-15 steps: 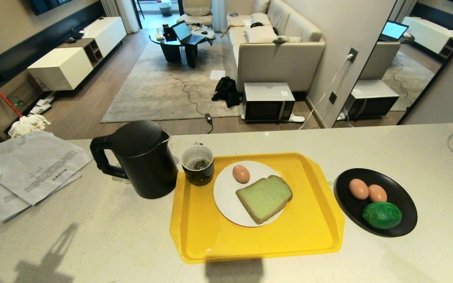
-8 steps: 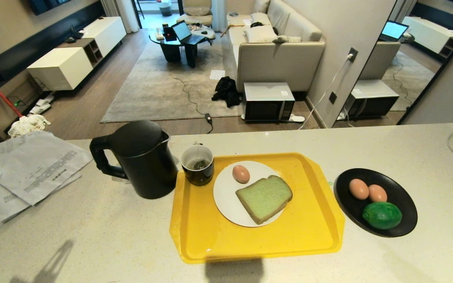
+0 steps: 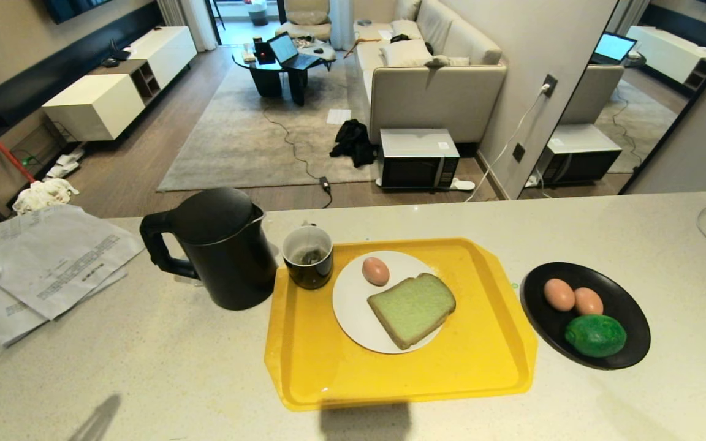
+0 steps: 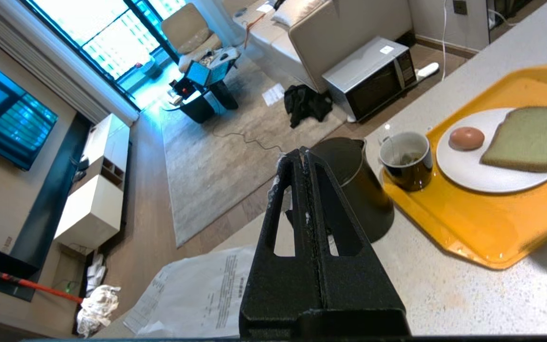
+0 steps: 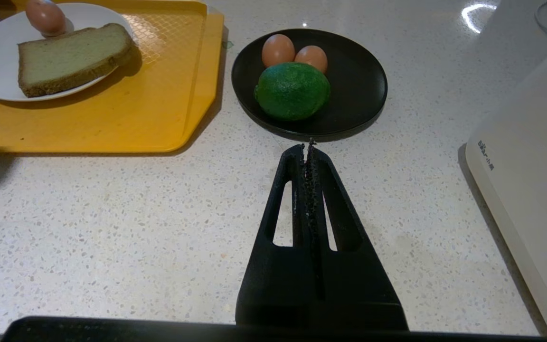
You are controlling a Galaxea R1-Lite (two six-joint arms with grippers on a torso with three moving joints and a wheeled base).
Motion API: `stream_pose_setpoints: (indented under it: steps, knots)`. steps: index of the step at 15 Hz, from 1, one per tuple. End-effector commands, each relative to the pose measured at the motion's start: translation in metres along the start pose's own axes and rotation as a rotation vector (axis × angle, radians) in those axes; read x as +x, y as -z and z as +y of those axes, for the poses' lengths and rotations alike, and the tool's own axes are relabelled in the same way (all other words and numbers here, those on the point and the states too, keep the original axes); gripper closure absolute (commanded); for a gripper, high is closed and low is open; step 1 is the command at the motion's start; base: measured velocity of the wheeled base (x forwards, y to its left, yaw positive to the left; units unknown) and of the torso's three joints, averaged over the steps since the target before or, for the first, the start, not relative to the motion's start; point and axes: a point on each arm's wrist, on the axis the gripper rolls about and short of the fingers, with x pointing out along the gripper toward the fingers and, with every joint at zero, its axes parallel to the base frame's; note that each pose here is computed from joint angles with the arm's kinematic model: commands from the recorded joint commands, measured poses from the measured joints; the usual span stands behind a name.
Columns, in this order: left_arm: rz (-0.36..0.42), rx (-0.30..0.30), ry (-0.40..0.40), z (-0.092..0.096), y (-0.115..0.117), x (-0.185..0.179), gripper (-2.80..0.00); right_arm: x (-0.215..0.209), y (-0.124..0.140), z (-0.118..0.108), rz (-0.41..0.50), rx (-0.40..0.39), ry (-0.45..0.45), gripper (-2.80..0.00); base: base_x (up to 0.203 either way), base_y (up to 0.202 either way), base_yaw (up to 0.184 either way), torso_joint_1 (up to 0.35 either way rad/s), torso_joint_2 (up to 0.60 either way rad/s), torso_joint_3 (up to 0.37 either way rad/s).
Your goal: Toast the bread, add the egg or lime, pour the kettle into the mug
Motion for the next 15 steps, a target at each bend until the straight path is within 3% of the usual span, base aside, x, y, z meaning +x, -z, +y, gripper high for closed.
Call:
stream_pose_setpoints:
  steps: [1,4,10,15]
  knots:
    - [0.01,0.008,0.007,-0.009,0.011,-0.008,0.0,0.0,0.0,0.0,-0.001,0.001,0.001,0.0,0.0,0.0,0.0,0.0,0.0,0.0]
    - [0.039,-0.005,-0.003,-0.031,0.039,-0.023,0.0,0.0,0.0,0.0,0.0,0.0,0.001,0.0,0.0,0.0,0.0,0.0,0.0,0.0]
    - [0.085,-0.051,-0.118,-0.062,0.09,-0.051,0.0,0.0,0.0,0.0,-0.001,0.0,0.001,0.0,0.0,0.0,0.0,0.0,0.0,0.0]
    - [0.071,-0.18,-0.134,-0.087,0.145,-0.03,0.0,0.0,0.0,0.0,-0.001,0.0,0.001,0.0,0.0,0.0,0.0,0.0,0.0,0.0]
